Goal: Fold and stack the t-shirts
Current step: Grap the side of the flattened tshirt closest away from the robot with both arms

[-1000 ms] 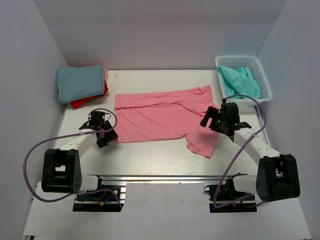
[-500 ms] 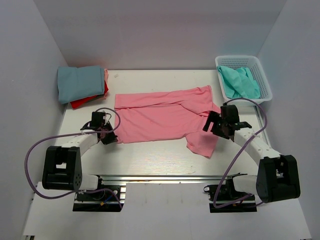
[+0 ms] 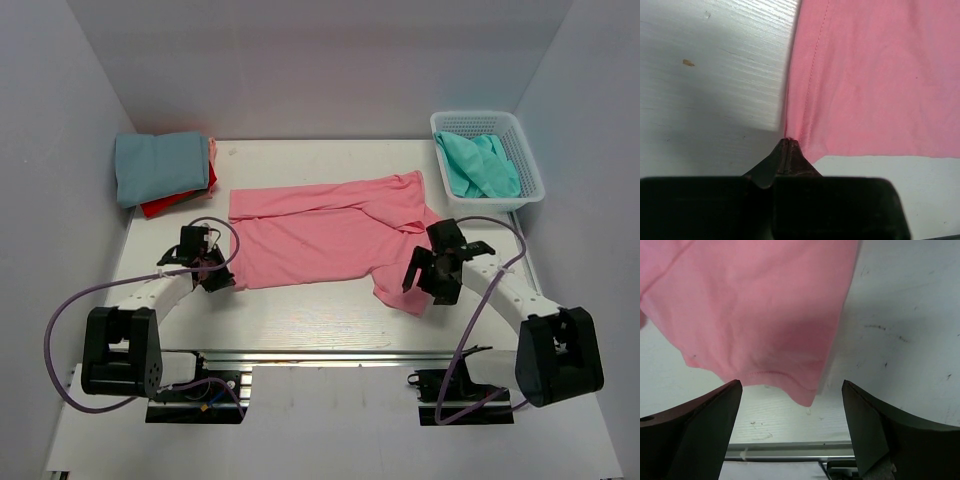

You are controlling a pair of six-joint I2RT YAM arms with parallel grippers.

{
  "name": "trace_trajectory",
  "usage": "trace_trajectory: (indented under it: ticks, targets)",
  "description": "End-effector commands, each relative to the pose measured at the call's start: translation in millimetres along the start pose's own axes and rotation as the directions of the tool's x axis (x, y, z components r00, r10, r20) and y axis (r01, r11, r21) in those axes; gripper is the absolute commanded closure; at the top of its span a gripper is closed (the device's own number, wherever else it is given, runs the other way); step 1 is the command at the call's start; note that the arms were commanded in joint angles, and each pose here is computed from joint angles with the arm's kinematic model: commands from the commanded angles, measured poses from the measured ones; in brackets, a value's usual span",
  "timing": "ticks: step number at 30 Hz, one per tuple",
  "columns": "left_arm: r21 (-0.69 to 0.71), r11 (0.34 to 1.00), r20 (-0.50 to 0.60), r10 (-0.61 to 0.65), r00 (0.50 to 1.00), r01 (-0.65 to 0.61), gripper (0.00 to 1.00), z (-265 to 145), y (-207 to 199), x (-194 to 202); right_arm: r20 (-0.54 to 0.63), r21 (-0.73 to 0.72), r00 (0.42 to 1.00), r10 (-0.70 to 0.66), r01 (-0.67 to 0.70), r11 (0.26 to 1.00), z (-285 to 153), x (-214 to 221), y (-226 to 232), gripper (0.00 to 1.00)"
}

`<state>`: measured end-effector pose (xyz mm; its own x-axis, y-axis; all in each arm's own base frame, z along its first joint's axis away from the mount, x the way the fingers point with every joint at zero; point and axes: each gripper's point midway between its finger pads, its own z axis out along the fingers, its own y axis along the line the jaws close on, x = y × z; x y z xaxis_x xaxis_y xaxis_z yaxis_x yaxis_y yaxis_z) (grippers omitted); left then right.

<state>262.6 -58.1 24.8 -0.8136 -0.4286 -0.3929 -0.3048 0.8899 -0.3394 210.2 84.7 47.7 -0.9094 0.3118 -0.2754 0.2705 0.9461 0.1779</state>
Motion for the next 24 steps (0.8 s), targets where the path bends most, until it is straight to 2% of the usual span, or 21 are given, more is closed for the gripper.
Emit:
trace_trajectory:
  ticks: [1, 5, 7, 10, 11, 12, 20, 24]
  targets:
    - [0.022, 1.0, 0.048, 0.001, 0.999, -0.003, 1.0, -11, -10, -15, -0.102, 0.012, 0.994, 0.028, -0.027, 1.0, 7, 24, -1, 0.14]
    - [0.007, 1.0, 0.043, 0.0, 0.999, 0.0, 1.0, -11, -7, -13, -0.13, 0.013, 0.991, 0.035, -0.034, 0.999, 18, 29, 1, 0.23]
    - [-0.002, 1.0, 0.046, 0.0, 0.999, 0.0, 1.0, -13, -5, -13, -0.149, 0.028, 0.988, 0.029, -0.025, 0.999, 24, 33, -2, 0.25]
    - [0.0, 1.0, 0.068, 0.002, 0.998, -0.002, 1.0, -18, -7, -18, -0.166, 0.037, 0.986, 0.025, -0.019, 0.999, 30, 35, -4, 0.55]
    - [0.012, 1.0, 0.071, 0.003, 0.997, -0.004, 1.0, -20, -10, -18, -0.181, -0.011, 0.983, 0.022, -0.024, 1.0, 29, 36, 6, 0.84]
    - [0.02, 1.0, 0.067, 0.003, 0.998, -0.004, 1.0, -20, -11, -18, -0.176, -0.031, 0.984, 0.007, -0.013, 0.999, 28, 35, 8, 0.99]
    - [0.132, 0.991, 0.048, 0.02, 0.999, -0.026, 1.0, -24, -33, -18, -0.062, -0.227, 0.997, -0.053, 0.037, 0.973, 0, -6, 53, 1.0]
    - [0.073, 0.996, 0.081, -0.061, 0.995, 0.055, 1.0, -25, -21, -29, 0.01, -0.287, 0.999, -0.036, 0.037, 0.957, -13, -37, 74, 1.0]
